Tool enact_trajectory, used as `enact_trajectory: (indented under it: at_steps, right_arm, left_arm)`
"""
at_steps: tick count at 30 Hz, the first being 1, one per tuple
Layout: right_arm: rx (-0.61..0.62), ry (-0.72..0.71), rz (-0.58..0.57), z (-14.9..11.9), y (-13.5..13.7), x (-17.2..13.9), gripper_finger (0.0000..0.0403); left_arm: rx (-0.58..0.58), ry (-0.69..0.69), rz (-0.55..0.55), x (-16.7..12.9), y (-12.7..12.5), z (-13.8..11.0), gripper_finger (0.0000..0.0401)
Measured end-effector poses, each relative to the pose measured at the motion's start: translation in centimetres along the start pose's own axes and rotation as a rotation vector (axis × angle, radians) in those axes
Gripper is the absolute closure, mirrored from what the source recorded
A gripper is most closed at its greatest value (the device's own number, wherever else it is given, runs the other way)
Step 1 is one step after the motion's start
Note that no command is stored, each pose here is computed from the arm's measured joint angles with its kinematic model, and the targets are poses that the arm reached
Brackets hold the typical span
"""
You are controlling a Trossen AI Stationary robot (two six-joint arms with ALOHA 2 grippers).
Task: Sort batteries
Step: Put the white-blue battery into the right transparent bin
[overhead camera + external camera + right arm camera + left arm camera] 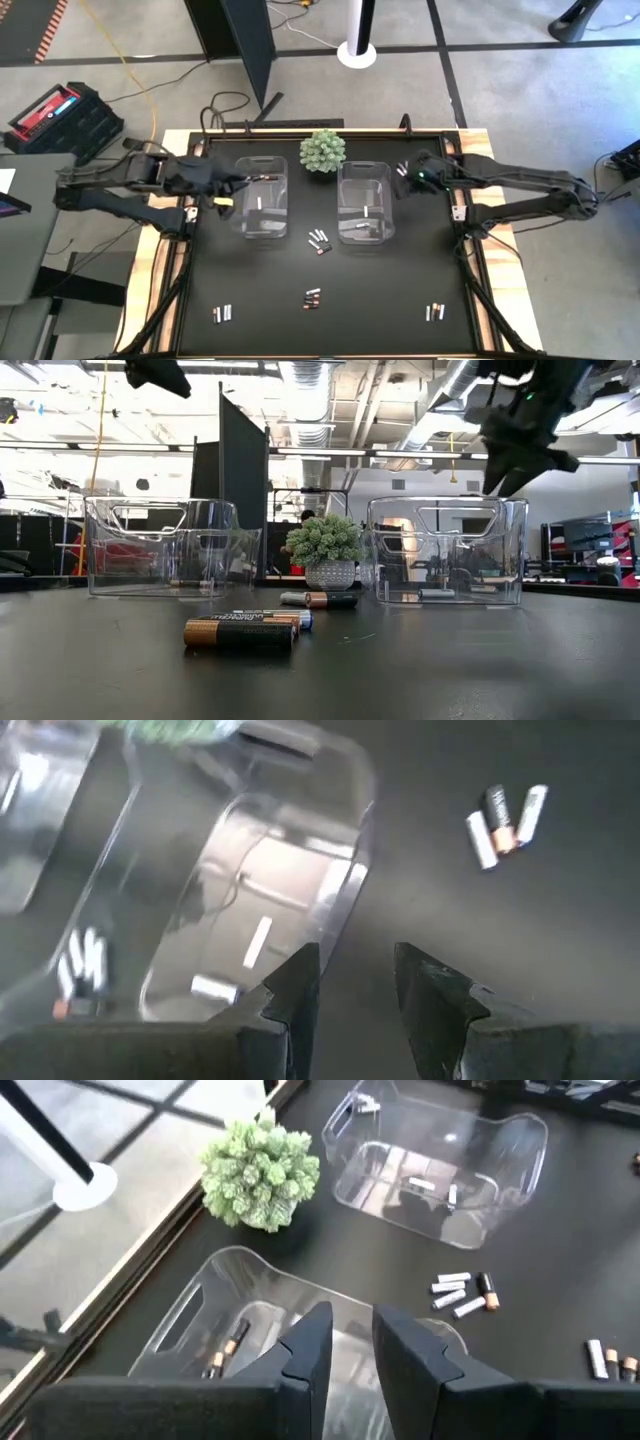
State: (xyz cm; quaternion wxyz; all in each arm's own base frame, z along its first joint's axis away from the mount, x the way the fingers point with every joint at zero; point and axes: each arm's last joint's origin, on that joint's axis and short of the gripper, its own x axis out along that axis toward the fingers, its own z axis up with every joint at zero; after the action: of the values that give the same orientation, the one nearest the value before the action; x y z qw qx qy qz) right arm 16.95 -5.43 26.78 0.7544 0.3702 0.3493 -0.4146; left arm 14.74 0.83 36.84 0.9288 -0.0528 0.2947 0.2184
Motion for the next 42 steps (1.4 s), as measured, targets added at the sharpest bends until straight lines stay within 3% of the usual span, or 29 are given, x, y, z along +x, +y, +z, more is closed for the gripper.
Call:
enact_trajectory:
  at_steps: [9,14,23,29,34,42]
  right_arm:
    - [0.091,-0.003,-0.118,2.5,-0.8,3.3,0.0255]
    - [0.130,0.019,-0.183,3.3,-1.6,4.8,0.0255]
    - [0.166,0.041,-0.281,5.0,-3.8,6.6,0.0248]
    - [0.125,0.014,-0.294,6.5,-5.0,7.7,0.0208]
    - [0.172,0.031,-0.347,7.4,-6.6,9.2,0.0175]
    - [0.175,0.086,-0.356,8.9,-9.4,12.7,0.0191]
  left_arm:
    - [-0.034,-0.161,0.020,1.9,0.9,-4.4,0.0328]
    - [-0.019,-0.126,0.028,2.7,1.0,-5.7,0.0328]
    - [0.016,-0.117,0.099,2.9,1.5,-5.8,0.0328]
    - [0.094,-0.084,0.120,3.6,1.4,-5.7,0.0328]
    - [0.136,-0.056,0.134,4.4,1.1,-5.7,0.0328]
    - [0.135,-0.011,0.142,5.6,0.6,-5.7,0.0328]
